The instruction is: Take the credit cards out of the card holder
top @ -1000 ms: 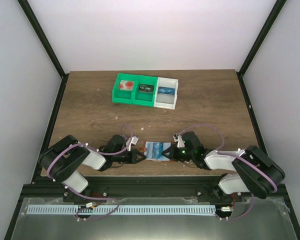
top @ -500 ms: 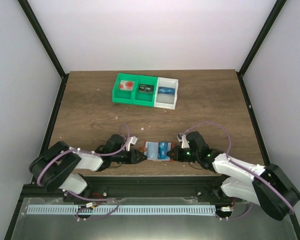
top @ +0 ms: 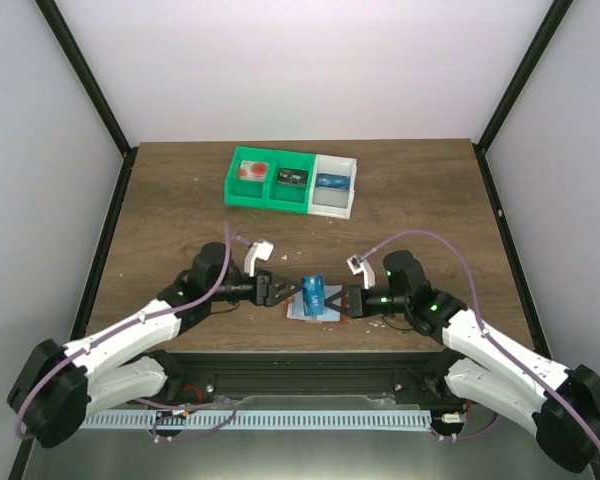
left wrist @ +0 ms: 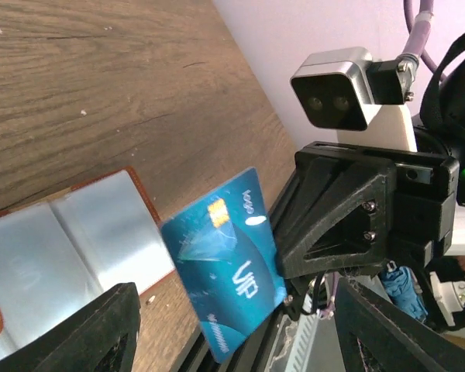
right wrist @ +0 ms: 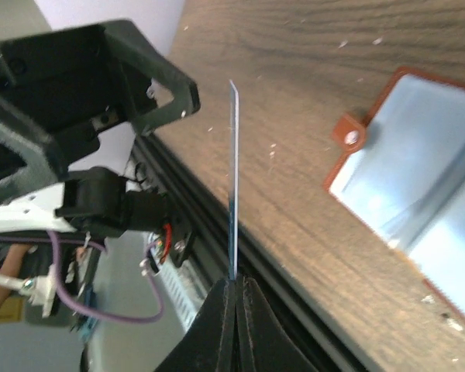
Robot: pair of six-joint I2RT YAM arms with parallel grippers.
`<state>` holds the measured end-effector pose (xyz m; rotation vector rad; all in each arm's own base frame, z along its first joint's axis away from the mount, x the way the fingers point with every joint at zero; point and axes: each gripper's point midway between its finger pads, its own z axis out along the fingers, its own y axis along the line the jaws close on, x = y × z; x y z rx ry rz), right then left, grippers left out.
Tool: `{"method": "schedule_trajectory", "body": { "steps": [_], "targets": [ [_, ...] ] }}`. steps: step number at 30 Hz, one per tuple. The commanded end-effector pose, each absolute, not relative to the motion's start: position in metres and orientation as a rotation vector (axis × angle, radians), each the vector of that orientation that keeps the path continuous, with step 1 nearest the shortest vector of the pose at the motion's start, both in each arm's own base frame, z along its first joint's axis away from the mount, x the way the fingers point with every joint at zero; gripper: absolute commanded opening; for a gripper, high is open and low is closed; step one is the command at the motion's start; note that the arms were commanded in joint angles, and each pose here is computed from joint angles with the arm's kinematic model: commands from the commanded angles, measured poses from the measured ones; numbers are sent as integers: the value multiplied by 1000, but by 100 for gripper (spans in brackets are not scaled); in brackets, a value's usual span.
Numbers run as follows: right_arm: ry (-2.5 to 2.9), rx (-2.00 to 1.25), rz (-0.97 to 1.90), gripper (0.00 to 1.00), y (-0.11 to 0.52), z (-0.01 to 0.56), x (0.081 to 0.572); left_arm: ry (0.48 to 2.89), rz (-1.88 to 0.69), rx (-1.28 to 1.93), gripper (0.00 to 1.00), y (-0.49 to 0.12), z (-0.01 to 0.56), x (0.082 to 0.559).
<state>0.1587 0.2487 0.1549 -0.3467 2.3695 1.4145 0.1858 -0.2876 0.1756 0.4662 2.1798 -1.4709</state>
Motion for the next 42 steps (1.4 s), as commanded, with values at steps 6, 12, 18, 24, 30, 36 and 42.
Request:
{"method": "schedule_trajectory", "body": {
  "steps": [6,12,18,24,30,36,42],
  "targets": [
    [2185,-657,1772,1,261,197,111,2200,-1495,500,68,-255,182,167],
    [2170,-696,1846,1,262,197,103,2118,-1736,601,65,-259,200,139],
    [2155,-712,1875,1,265,197,104,2147,-1841,666,63,-264,193,130],
    [2166,-717,1884,1,267,194,105,2146,-1882,672,55,-268,194,131],
    [2162,-739,1915,1,268,193,102,2169,-1906,653,34,-271,188,135],
    [2169,-764,1935,1,268,190,98,2146,-1924,644,10,-272,193,137],
    [2171,-681,1869,9,269,191,110,2156,-1910,595,0,-272,190,141]
  ]
}}
